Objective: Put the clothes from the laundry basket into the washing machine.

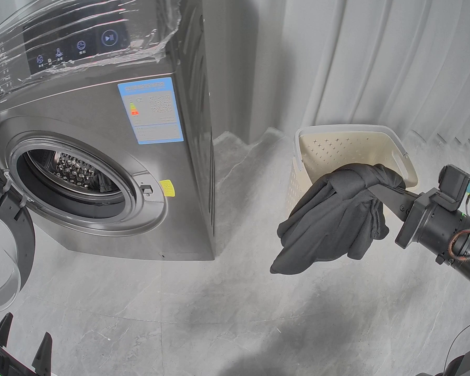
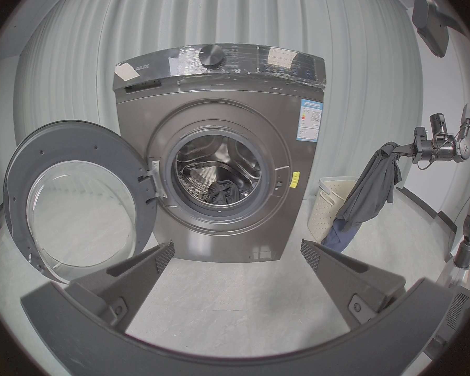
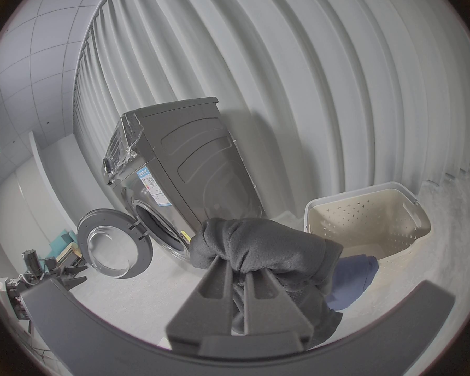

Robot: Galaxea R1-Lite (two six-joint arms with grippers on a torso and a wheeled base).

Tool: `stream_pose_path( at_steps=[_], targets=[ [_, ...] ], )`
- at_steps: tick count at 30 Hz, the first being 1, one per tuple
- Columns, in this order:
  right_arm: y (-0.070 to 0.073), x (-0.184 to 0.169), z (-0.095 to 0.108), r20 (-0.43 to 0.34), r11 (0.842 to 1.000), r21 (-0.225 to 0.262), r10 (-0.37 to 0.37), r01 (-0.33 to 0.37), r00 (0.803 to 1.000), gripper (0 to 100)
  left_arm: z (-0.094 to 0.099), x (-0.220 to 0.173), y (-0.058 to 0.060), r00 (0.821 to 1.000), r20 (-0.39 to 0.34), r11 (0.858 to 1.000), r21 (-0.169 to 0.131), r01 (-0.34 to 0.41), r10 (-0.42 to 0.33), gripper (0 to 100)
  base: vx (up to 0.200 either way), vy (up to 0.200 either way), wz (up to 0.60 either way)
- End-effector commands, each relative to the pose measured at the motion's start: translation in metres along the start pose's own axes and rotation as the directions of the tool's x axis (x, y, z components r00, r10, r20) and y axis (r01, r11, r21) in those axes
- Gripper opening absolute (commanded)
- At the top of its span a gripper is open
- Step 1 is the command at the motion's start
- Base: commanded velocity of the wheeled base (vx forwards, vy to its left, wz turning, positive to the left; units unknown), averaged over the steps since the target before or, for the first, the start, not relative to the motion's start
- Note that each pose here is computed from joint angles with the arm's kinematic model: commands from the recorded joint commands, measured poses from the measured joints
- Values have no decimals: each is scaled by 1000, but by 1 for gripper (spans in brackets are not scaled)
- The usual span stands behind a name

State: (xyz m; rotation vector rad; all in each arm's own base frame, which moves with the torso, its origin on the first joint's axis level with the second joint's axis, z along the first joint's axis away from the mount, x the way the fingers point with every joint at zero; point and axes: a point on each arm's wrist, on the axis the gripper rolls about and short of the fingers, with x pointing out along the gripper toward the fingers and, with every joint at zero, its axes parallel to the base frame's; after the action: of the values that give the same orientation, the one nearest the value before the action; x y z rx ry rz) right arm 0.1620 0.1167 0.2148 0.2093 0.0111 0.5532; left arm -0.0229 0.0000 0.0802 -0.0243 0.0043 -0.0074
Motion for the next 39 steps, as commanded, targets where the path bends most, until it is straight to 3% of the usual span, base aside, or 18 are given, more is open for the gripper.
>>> stream_pose_path(
  at_steps=[1,9,21,30,39],
  targets=[
    [-4,4,0,1,999,-2,-34,34,999,0,-4,0,0,1000,-5,1000,0,0,0,100,0,200,0],
    [-4,4,1,4,999,-1,-35,35,999,0,-4,0,0,1000,-3,1000,3,0,0,100,0,50,0],
    [-6,5,1,4,999,0,-44,44,999,0,-4,0,0,1000,-5,1000,1,0,0,100,-200,0,0],
    [-6,6,-1,-4,999,1,-43,43,999,0,-4,0,0,1000,-5,1000,1,2,-2,100,0,0,0],
    [-6,7,-1,-7,999,0,-43,43,999,0,-4,0,0,1000,-5,1000,1,2,-2,100,0,200,0]
  ],
)
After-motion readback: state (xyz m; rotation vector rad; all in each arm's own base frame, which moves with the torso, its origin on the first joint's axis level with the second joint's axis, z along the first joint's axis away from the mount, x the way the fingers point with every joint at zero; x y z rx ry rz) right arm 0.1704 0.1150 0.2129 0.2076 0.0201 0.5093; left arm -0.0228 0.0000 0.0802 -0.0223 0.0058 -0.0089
